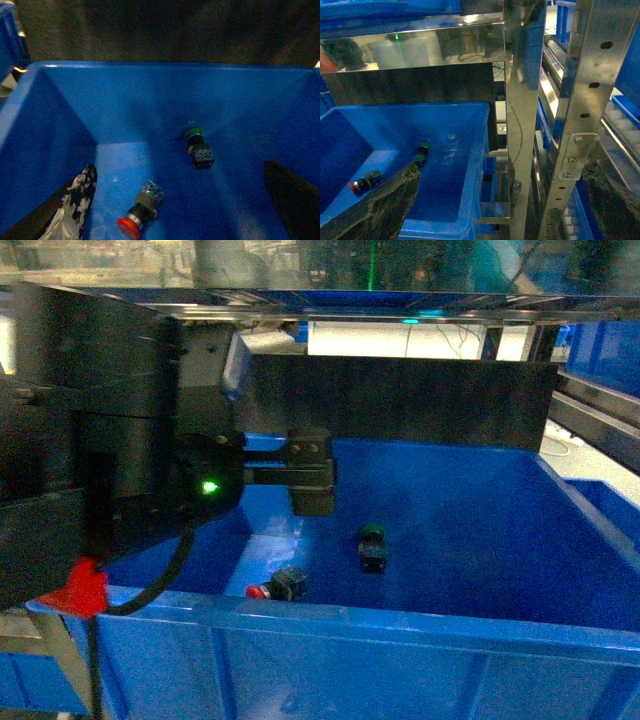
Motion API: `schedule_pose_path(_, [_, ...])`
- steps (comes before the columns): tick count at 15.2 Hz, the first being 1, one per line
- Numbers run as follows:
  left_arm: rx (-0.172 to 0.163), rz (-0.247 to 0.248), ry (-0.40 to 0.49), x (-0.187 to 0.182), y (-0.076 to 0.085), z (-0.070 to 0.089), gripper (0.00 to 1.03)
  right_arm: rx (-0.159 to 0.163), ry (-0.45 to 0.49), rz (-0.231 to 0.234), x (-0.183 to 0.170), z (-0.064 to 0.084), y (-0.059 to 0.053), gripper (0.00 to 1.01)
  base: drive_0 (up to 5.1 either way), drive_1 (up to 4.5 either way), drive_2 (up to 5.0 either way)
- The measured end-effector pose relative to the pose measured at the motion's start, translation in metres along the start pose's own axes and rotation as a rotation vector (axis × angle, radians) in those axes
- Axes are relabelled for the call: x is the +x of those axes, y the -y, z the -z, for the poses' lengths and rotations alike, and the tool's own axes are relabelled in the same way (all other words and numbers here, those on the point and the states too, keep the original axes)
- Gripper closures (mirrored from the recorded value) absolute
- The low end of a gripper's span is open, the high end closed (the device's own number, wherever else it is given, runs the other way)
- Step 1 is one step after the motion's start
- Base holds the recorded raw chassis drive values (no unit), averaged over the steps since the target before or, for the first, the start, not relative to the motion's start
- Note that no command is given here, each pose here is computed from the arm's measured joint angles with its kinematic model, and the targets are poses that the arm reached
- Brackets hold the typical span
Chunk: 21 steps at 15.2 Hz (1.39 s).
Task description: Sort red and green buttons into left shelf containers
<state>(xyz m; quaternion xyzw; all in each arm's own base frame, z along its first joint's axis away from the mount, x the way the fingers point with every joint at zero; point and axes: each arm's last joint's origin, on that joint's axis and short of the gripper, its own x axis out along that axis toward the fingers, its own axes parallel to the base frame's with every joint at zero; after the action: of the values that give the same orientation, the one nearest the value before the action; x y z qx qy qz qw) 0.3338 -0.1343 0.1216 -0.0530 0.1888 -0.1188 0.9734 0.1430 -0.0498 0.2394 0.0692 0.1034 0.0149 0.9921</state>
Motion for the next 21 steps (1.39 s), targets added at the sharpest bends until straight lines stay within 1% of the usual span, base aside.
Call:
schedule_pose_path(1, [0.017,0.000,0.010,-0.020,-0.006,-0.002,0.05,0.000,0.000,0.000,0.000,0.000,0.000,0.03,0.0,0.00,0.0])
schedule_pose_path(2, [0.037,0.014,0.016,-0.038,-0.009,-0.002,0.05,0.000,0.000,0.000,0.000,0.000,0.000,0.03,0.0,0.00,0.0])
schedule_pose_path(3, [0.056,0.035,0.004,-0.057,-0.013,-0.003,0.05,0.000,0.000,0.000,0.000,0.000,0.000,0.03,0.0,0.00,0.0])
schedule_pose_path(4, [0.073,0.060,0.012,-0.081,-0.018,-0.006,0.05,0.000,0.000,0.000,0.000,0.000,0.000,0.03,0.0,0.00,0.0])
schedule_pose_path(5, [0.077,0.049,0.025,-0.106,-0.028,-0.010,0.05,0.000,0.000,0.000,0.000,0.000,0.000,0.03,0.0,0.00,0.0])
schedule_pose_path(6, [0.071,0.050,0.020,-0.127,-0.036,-0.010,0.05,0.000,0.000,0.000,0.000,0.000,0.000,0.03,0.0,0.00,0.0])
schedule_pose_path(7, [0.073,0.055,0.000,-0.154,-0.046,-0.006,0.05,0.000,0.000,0.000,0.000,0.000,0.000,0.03,0.0,0.00,0.0])
schedule_pose_path(8, [0.075,0.071,-0.003,-0.172,-0.054,-0.006,0.05,0.000,0.000,0.000,0.000,0.000,0.000,0.03,0.0,0.00,0.0])
schedule_pose_path(9, [0.076,0.087,0.042,-0.193,-0.064,-0.014,0.05,0.000,0.000,0.000,0.000,0.000,0.000,0.03,0.0,0.00,0.0])
schedule_pose_path(10, [0.067,0.080,0.105,-0.211,-0.073,-0.024,0.05,0.000,0.000,0.000,0.000,0.000,0.000,0.03,0.0,0.00,0.0])
schedule_pose_path(11, [0.071,0.057,0.180,-0.225,-0.080,-0.032,0.05,0.000,0.000,0.000,0.000,0.000,0.000,0.03,0.0,0.00,0.0])
schedule_pose_path(12, [0.080,0.061,0.204,-0.227,-0.080,-0.036,0.05,-0.001,0.000,0.000,0.000,0.000,0.000,0.03,0.0,0.00,0.0])
schedule_pose_path(13, [0.076,0.077,0.185,-0.225,-0.079,-0.034,0.05,-0.003,0.001,-0.001,0.000,0.000,0.000,0.03,0.0,0.00,0.0])
schedule_pose_path(14, [0.098,0.037,0.238,-0.223,-0.077,-0.033,0.09,-0.053,0.086,0.016,0.001,0.000,0.000,0.08,0.0,0.00,0.0])
schedule_pose_path(15, [0.109,-0.096,0.337,-0.225,-0.075,-0.025,0.21,-0.107,0.187,0.034,-0.002,0.007,-0.007,0.21,0.0,0.00,0.0])
schedule_pose_path(16, [0.102,-0.175,0.371,-0.228,-0.076,-0.019,0.32,-0.128,0.209,0.018,-0.004,0.017,-0.012,0.32,0.0,0.00,0.0])
schedule_pose_path(17, [0.091,-0.232,0.383,-0.231,-0.078,-0.015,0.45,-0.133,0.207,0.020,-0.004,0.025,-0.017,0.45,0.0,0.00,0.0])
schedule_pose_path(18, [0.089,-0.242,0.385,-0.233,-0.079,-0.010,0.55,-0.131,0.201,0.023,-0.005,0.032,-0.019,0.56,0.0,0.00,0.0])
schedule_pose_path(21, [0.090,-0.237,0.379,-0.237,-0.078,0.005,0.94,-0.133,0.206,0.024,-0.009,0.049,-0.028,0.94,0.0,0.00,0.0])
